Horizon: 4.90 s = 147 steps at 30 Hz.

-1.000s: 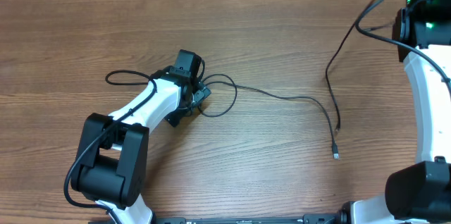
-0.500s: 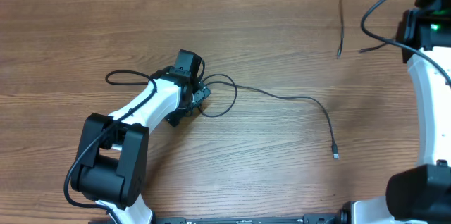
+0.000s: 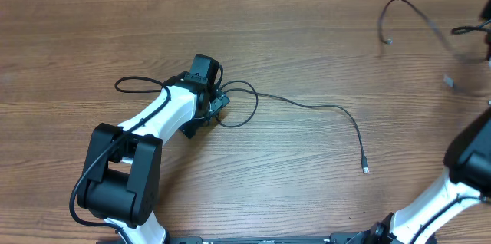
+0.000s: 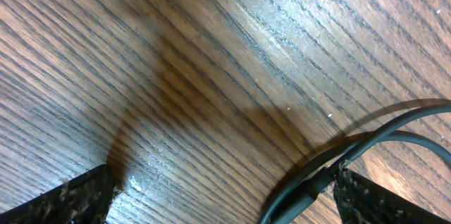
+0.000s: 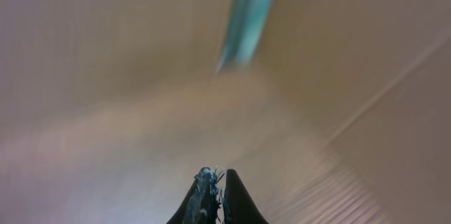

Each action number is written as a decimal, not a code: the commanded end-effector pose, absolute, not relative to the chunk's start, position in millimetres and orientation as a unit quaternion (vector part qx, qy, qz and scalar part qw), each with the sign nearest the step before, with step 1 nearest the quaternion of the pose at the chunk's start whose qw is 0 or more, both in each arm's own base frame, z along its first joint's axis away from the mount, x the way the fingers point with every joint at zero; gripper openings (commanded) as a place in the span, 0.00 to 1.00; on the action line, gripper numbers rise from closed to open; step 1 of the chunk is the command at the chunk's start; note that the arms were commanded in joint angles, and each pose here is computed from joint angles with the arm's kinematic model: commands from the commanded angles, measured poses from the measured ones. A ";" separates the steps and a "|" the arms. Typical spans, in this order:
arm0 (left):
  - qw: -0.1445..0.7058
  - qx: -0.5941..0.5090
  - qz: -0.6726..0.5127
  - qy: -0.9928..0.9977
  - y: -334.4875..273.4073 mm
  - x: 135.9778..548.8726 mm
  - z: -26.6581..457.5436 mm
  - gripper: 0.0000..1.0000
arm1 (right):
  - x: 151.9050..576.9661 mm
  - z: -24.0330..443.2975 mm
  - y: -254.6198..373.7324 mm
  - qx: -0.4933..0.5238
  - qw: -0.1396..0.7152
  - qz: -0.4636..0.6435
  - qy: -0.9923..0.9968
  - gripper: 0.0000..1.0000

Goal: Untangle cables

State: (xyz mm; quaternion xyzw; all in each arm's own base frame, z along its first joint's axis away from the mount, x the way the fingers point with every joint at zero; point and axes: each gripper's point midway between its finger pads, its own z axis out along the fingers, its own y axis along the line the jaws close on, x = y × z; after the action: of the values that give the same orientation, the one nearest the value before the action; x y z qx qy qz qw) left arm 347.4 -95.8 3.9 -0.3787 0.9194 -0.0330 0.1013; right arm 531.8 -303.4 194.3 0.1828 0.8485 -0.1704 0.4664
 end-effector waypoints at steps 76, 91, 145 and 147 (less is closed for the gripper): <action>0.074 -0.376 -0.011 0.924 -89.0 331.2 -15.2 0.99 | 591.9 75.7 113.8 -0.042 0.360 0.020 0.932 0.76; 0.074 -0.376 -0.011 0.924 -89.0 331.2 -15.2 1.00 | 563.5 -16.7 131.6 -0.066 0.258 0.079 0.961 0.57; 0.074 -0.376 -0.011 0.924 -89.0 331.2 -15.2 1.00 | 478.1 90.6 -82.9 0.226 0.123 0.071 0.964 1.00; 0.074 -0.376 -0.011 0.924 -89.0 331.2 -15.2 0.99 | 472.5 100.2 -51.7 0.195 0.113 0.075 0.972 1.00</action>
State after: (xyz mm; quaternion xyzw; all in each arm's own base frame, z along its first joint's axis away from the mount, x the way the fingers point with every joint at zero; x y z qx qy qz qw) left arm 347.4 -95.8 3.9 -0.3787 0.9194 -0.0330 0.1013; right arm 469.3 -101.7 64.5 0.2675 0.9572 0.0620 0.0919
